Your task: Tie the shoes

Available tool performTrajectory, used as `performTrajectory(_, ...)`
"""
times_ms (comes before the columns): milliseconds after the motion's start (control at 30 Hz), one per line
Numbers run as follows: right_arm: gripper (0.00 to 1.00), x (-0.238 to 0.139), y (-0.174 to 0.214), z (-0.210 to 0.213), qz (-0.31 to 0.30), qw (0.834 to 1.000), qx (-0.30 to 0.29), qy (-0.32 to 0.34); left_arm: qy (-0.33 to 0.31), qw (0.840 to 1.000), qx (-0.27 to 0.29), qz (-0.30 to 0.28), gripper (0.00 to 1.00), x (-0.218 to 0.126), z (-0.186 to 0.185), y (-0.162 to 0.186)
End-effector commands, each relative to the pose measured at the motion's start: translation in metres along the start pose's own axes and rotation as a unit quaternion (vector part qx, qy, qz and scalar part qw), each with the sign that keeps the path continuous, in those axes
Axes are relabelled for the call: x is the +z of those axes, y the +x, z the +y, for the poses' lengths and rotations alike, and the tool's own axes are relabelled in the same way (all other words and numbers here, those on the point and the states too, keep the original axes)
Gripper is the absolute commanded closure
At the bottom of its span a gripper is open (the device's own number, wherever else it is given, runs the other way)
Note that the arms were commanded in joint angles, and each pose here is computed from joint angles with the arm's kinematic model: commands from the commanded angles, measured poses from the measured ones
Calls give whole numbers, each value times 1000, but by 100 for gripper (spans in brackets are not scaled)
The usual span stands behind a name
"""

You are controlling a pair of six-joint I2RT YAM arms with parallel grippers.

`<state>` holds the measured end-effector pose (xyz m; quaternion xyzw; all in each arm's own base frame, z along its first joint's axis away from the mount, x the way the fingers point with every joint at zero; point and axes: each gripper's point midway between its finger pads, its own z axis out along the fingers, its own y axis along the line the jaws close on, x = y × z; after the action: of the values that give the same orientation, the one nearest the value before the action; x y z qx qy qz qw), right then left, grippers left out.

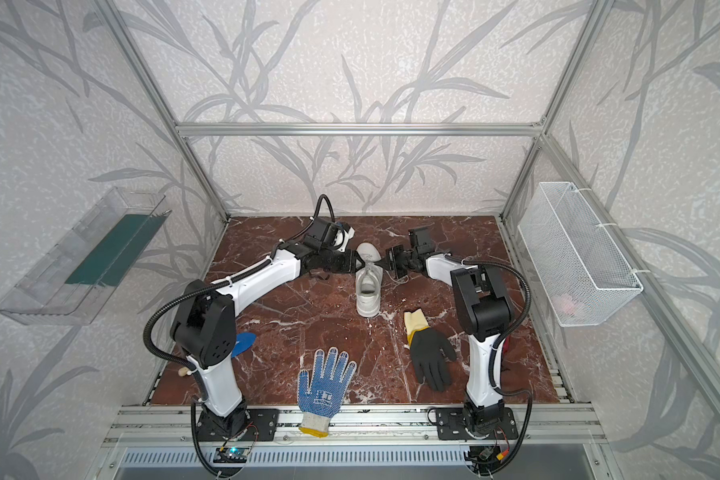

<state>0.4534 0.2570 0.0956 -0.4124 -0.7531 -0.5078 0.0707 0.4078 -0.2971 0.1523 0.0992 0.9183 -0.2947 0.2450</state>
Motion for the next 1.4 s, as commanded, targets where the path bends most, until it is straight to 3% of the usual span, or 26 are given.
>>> performTrajectory(0,100,7,3,-3,21,1000,5,-8,1,1000,-7,4,54,3,1,4)
performTrajectory(1367,100,6,-8,6,22,998,31,-43,-4,1000,-5,3,54,2,2,4)
